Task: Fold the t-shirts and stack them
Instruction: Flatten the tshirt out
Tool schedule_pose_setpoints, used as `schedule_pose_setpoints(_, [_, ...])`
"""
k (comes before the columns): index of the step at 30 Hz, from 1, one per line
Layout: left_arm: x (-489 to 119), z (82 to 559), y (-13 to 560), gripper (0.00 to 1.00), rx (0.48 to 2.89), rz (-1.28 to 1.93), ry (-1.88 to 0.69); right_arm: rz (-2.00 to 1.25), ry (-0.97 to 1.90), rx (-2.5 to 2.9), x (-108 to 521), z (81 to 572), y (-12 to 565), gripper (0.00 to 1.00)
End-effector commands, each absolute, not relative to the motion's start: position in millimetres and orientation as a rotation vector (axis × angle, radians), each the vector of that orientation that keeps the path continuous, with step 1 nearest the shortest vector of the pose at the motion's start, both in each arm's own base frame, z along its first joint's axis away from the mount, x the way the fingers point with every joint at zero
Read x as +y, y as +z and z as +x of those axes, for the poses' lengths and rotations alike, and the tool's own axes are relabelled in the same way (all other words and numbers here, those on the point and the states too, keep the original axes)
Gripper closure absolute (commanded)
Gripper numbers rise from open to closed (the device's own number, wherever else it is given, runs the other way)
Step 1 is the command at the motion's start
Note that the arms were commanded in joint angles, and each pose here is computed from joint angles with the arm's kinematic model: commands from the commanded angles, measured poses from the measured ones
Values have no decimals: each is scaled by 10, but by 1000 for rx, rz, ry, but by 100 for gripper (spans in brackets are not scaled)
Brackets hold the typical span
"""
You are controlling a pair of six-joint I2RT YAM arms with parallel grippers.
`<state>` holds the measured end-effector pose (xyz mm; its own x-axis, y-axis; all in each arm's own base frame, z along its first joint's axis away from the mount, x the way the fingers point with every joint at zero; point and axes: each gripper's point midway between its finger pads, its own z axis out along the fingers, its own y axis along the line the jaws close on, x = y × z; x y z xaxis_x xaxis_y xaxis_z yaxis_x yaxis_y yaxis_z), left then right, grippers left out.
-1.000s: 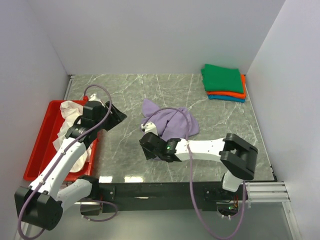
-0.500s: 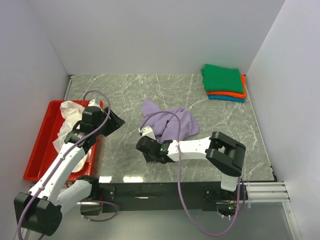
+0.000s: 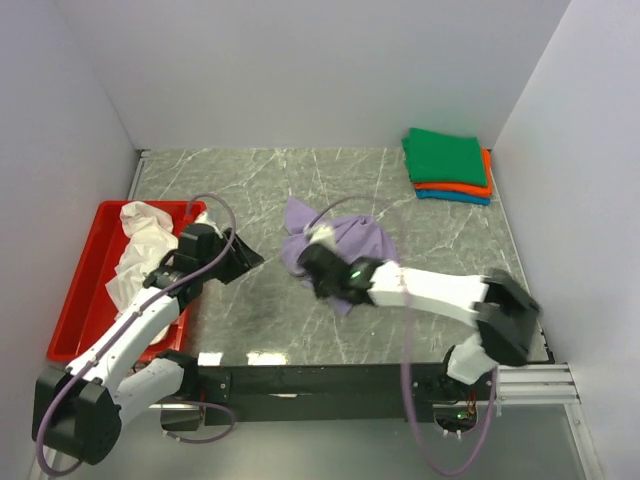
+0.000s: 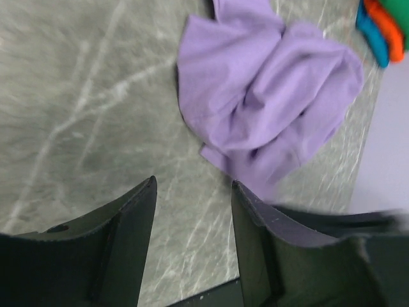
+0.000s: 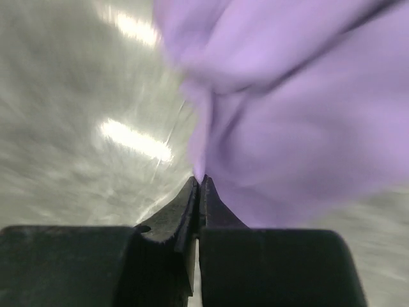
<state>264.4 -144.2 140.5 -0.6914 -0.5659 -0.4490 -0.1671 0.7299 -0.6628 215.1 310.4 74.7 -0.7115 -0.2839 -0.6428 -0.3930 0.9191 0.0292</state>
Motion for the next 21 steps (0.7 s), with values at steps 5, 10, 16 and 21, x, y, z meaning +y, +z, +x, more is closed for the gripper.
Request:
schedule_pose_setpoints(5, [-2042,2654,1408,45,2291,-424,-889,-70,322,2099,2210,2910,2538,100])
schedule_pose_setpoints(10, [-2370,2714,1247,46,2351,-373,-864,89,277,2018,1637,3027,2917,100])
schedule_pose_setpoints(16, [-2613,2756,913,50,2444,-326,-709,198,221,1981,1212,3036,3017,100])
schedule_pose_setpoints(21, [-2749,2683,668,53,2499,-270,-591,274,169,1948,901,3018,3085,100])
